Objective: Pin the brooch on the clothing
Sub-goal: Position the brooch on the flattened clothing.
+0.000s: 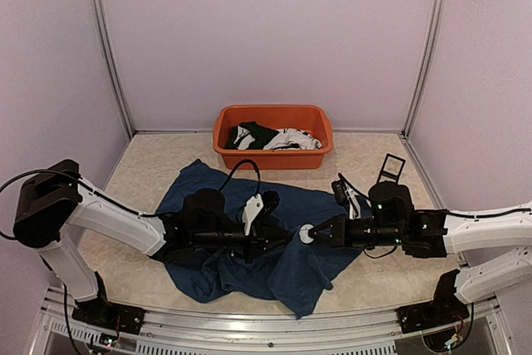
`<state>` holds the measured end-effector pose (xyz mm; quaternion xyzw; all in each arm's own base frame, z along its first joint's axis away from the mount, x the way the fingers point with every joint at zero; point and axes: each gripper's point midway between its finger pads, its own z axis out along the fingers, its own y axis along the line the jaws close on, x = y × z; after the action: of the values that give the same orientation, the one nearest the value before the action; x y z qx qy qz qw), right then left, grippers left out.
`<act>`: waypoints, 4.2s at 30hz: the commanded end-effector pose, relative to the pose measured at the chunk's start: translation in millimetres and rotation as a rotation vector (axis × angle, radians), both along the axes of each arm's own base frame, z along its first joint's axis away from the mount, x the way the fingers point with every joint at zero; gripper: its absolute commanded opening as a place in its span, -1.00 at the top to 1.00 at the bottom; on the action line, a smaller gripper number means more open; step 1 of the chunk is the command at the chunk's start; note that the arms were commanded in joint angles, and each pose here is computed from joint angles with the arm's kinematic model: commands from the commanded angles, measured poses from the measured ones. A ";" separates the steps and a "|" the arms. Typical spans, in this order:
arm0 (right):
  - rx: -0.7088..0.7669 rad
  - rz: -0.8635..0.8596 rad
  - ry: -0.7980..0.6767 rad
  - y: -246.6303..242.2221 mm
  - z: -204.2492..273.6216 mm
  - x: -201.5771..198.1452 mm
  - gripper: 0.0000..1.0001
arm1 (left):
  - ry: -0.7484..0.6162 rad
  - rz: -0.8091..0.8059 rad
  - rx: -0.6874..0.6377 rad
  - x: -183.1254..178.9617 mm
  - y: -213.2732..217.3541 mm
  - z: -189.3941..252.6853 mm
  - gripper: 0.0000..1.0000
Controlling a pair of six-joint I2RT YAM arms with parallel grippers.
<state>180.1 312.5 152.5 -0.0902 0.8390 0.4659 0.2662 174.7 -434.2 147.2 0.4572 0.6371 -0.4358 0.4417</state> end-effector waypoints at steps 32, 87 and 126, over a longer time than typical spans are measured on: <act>0.020 0.024 -0.020 9.2 6.5 -2.4 1.00 | 0.012 0.033 -0.023 11.0 -6.7 -2.8 0.47; 0.013 0.092 -0.033 36.5 12.9 -13.3 1.00 | 0.079 -0.080 -0.022 -4.7 -20.3 -7.0 1.00; -0.014 0.086 -0.138 23.7 46.8 -26.7 1.00 | 0.150 -0.146 -0.074 -19.6 0.5 6.3 0.38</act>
<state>160.4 333.6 166.9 -0.1525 0.8410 0.4350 0.2831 146.9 -446.1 151.2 0.4702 0.5973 -0.5411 0.3596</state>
